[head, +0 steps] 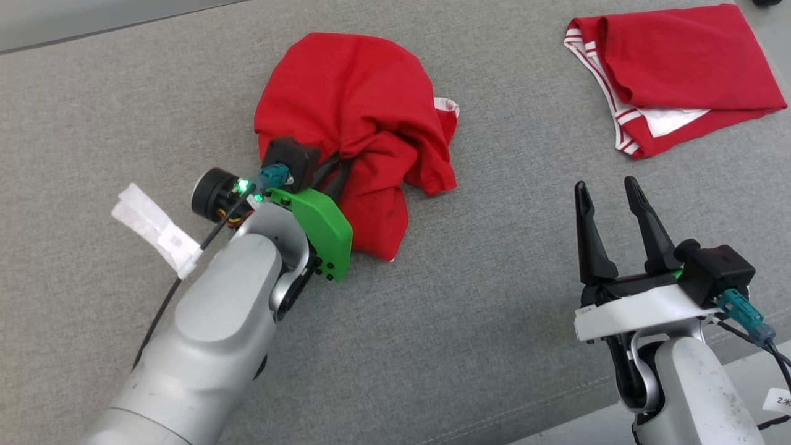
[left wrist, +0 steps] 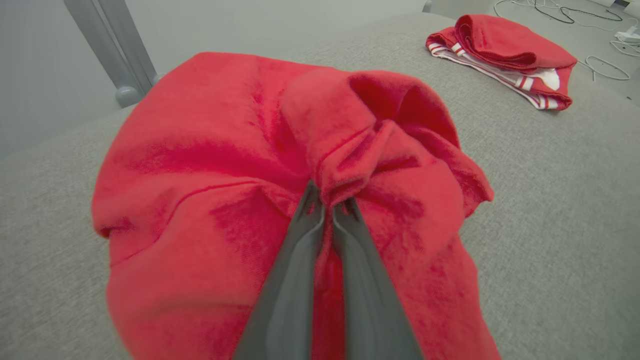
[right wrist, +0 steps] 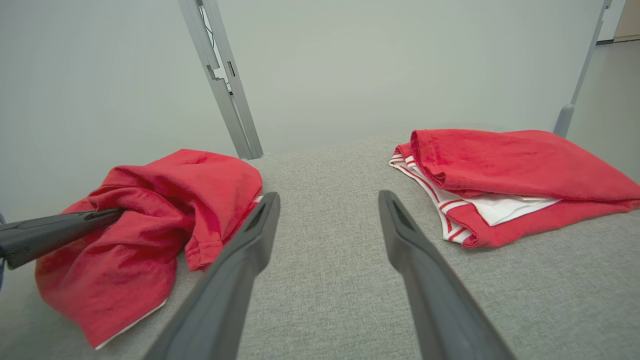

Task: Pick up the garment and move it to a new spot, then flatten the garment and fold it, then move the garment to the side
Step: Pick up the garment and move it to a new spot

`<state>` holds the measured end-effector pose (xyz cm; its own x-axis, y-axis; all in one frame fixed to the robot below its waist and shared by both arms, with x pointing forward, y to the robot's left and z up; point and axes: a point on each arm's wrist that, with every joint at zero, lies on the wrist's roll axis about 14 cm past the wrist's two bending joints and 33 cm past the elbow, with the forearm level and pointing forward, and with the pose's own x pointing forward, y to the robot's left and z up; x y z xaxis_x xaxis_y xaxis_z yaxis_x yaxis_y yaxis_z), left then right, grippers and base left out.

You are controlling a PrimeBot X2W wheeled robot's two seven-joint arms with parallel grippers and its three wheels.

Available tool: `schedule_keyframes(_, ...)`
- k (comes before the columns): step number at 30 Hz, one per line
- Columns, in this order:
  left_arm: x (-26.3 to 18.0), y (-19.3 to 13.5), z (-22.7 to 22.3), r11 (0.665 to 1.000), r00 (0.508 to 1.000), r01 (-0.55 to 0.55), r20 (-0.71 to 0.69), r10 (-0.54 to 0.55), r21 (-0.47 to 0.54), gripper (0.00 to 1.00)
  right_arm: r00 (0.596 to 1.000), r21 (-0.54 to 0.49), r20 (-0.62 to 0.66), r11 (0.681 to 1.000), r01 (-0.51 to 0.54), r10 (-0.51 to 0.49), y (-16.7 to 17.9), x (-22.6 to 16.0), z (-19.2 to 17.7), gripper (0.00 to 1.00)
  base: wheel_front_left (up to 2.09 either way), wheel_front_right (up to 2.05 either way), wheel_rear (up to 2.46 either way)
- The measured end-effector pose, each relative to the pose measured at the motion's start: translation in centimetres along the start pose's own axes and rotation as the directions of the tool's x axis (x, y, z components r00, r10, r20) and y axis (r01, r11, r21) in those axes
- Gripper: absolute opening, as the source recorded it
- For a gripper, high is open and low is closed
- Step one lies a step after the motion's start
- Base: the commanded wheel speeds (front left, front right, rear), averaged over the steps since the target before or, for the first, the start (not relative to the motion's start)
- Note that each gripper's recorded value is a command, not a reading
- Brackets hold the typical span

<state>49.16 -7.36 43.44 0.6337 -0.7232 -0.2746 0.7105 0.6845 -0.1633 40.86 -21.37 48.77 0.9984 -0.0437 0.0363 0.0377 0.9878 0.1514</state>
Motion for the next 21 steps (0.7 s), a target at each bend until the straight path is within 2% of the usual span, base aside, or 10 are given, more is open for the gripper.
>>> schedule_keyframes(4,-0.3,-0.4,-0.9,1.0,1.0,-0.011,0.009,0.011,-0.02,0.0,1.0,0.004,0.001,1.0,-0.013,0.013,0.4,0.2,-0.1,1.0,0.0,0.0,0.0)
schedule_keyframes(5,-0.4,-0.6,-0.9,1.0,1.0,-0.011,0.019,0.011,-0.025,0.22,1.0,0.005,-0.001,1.0,-0.018,0.018,0.6,0.2,-0.2,1.0,0.0,0.0,0.0)
schedule_keyframes(6,-0.4,-0.6,-0.8,1.0,1.0,-0.013,0.026,0.014,-0.029,0.35,1.0,0.006,-0.001,1.0,-0.021,0.021,0.7,0.2,-0.2,1.0,0.0,0.0,0.0)
schedule_keyframes(7,-0.5,-0.6,-0.8,0.999,0.999,-0.017,0.032,0.018,-0.031,0.55,1.0,0.008,0.0,1.0,-0.024,0.024,0.9,0.3,-0.2,1.0,0.0,0.0,0.0)
schedule_keyframes(8,-0.7,-0.6,-0.7,0.999,0.999,-0.021,0.042,0.023,-0.033,0.88,1.0,0.008,0.0,1.0,-0.028,0.028,1.0,0.3,-0.2,1.0,0.0,0.0,0.0)
schedule_keyframes(9,-0.8,-0.6,-0.5,0.999,0.998,-0.024,0.051,0.025,-0.033,1.0,1.0,0.008,-0.001,0.999,-0.031,0.031,1.1,0.2,-0.2,1.0,0.0,0.0,0.0)
schedule_keyframes(14,-1.6,-0.3,1.0,0.998,0.992,-0.047,0.119,0.05,-0.032,1.0,0.999,0.013,0.001,0.999,-0.05,0.05,1.8,0.2,-0.1,1.0,0.0,0.0,0.0)
schedule_keyframes(21,-3.7,0.7,5.4,0.992,0.959,-0.118,0.255,0.125,-0.041,1.0,0.997,-0.016,0.018,0.997,-0.075,0.075,2.5,0.1,0.9,1.0,0.0,0.0,0.0)
